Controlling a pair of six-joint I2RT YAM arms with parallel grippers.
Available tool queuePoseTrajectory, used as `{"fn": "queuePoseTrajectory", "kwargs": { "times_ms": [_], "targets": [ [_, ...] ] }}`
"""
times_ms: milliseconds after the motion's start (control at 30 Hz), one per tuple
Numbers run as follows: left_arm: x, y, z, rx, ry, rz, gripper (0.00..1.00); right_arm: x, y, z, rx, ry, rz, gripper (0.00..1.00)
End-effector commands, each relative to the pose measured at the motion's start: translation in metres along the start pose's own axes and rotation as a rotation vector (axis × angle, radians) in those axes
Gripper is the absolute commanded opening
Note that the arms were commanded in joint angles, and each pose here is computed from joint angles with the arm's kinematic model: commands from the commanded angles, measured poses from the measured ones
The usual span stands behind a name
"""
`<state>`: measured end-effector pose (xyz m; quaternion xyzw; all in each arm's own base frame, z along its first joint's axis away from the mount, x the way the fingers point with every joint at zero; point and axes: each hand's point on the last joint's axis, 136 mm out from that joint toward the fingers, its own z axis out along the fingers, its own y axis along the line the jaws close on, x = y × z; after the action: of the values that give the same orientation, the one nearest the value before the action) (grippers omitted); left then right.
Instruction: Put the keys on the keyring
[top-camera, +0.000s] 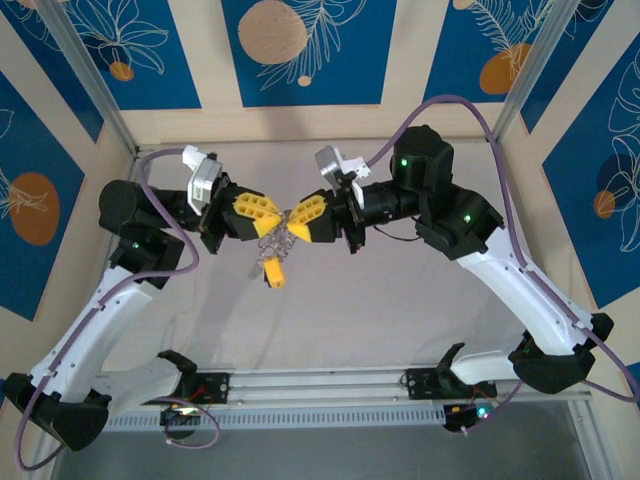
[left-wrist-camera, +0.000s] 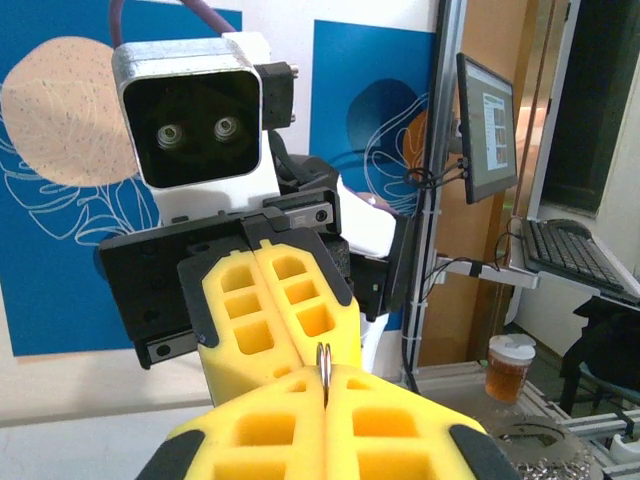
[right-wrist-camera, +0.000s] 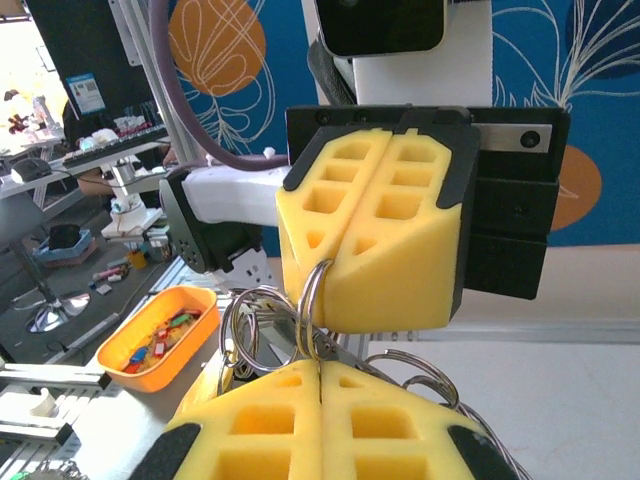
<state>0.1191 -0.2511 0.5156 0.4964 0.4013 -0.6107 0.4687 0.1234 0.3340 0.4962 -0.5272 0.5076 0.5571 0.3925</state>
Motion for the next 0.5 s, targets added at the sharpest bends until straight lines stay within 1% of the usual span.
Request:
{"fn": "queuePoseTrajectory", "kwargs": {
  "times_ms": [0,133,200,300,400,467],
  "targets": [
    [-0.016,-0.019,-0.001,0.047,-0.032,0.094,0.0,0.007,-0.019,0.009,0.022,-0.006,0.053,0.04],
    [-0.017,-0.019,-0.001,0.059,-0.038,0.088,0.0,0.003,-0.023,0.014,0.008,-0.02,0.064,0.18],
    [-0.017,-0.019,-0.001,0.058,-0.039,0.09,0.0,0.003,-0.025,0.013,0.023,-0.015,0.065,0.23],
    [-0.016,-0.016,-0.001,0.05,-0.042,0.089,0.0,-0.001,-0.023,0.004,0.096,-0.039,0.02,0.3],
    [-0.013,-0.009,-0.001,0.025,-0.039,0.083,0.0,-0.006,-0.012,-0.011,0.146,-0.092,-0.055,0.38],
    [-0.01,-0.005,-0.001,0.007,-0.035,0.082,0.0,-0.009,-0.008,-0.019,0.18,-0.114,-0.087,0.41]
  ]
}}
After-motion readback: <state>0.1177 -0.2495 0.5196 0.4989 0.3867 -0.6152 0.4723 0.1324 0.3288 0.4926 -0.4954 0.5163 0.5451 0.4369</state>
